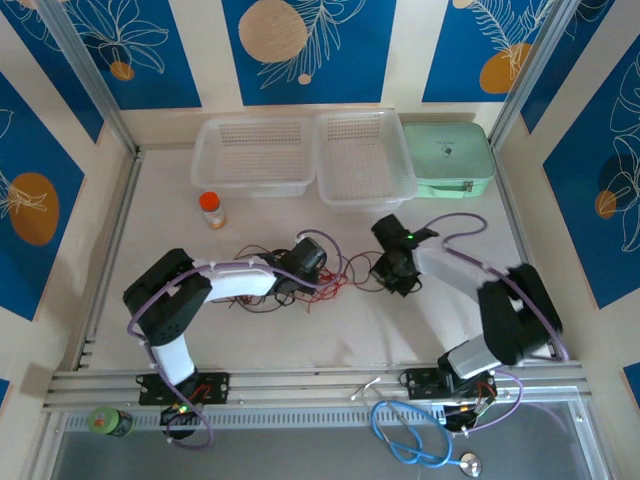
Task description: Untangle the cables
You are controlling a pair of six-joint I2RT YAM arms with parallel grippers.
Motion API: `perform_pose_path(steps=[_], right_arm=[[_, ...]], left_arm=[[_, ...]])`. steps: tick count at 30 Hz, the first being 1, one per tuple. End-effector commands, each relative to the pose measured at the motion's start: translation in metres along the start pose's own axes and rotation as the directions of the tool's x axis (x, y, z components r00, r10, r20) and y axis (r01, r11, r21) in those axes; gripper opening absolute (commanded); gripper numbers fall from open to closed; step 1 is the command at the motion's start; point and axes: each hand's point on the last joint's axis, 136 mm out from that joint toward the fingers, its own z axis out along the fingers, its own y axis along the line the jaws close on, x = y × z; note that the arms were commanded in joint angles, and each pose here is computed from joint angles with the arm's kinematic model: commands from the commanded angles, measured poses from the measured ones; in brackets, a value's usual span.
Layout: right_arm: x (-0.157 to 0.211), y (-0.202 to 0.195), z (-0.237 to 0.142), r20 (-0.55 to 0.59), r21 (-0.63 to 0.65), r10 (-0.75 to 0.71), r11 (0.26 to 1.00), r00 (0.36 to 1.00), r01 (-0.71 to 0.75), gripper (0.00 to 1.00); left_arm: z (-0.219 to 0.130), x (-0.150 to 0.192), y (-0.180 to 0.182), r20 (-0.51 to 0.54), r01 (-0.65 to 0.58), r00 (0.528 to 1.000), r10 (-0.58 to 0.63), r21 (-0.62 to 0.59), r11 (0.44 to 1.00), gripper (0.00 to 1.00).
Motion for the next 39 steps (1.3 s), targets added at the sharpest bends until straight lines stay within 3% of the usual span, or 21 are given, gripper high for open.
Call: perform_pose_path(steps=[1,8,17,22,39], right_arm=[[-0.034,-0.051,-0.032,0.155,0.093,-0.005,0.996,0.988,-0.009,0.00],[-0.080,-0.090,-0.094,0.317,0.006,0.048,0.999,0.947,-0.052,0.00],[-0.115,-0.084,-0.197,0.503,-0.080,0.008,0.996,0.864,0.037,0.00],[-0.123,-0.087,-0.244,0.591,-0.114,0.028,0.992,0.806,0.050,0.00],[-0.129,-0.104,-0.344,0.758,-0.161,0.080,0.985,0.648,0.066,0.00]], left_arm=[[0.005,0.031,0.012,-0.094,-0.009,0.996,0.006,-0.033,0.999,0.10],[0.003,0.025,0.010,-0.085,-0.013,0.996,0.010,-0.029,1.000,0.11],[0.002,0.024,0.009,-0.089,-0.009,0.996,0.006,-0.027,1.000,0.11],[0.003,0.027,0.010,-0.092,-0.001,0.996,-0.002,-0.030,1.000,0.00],[0.008,0.034,0.013,-0.106,0.001,0.994,-0.005,-0.041,0.999,0.00]])
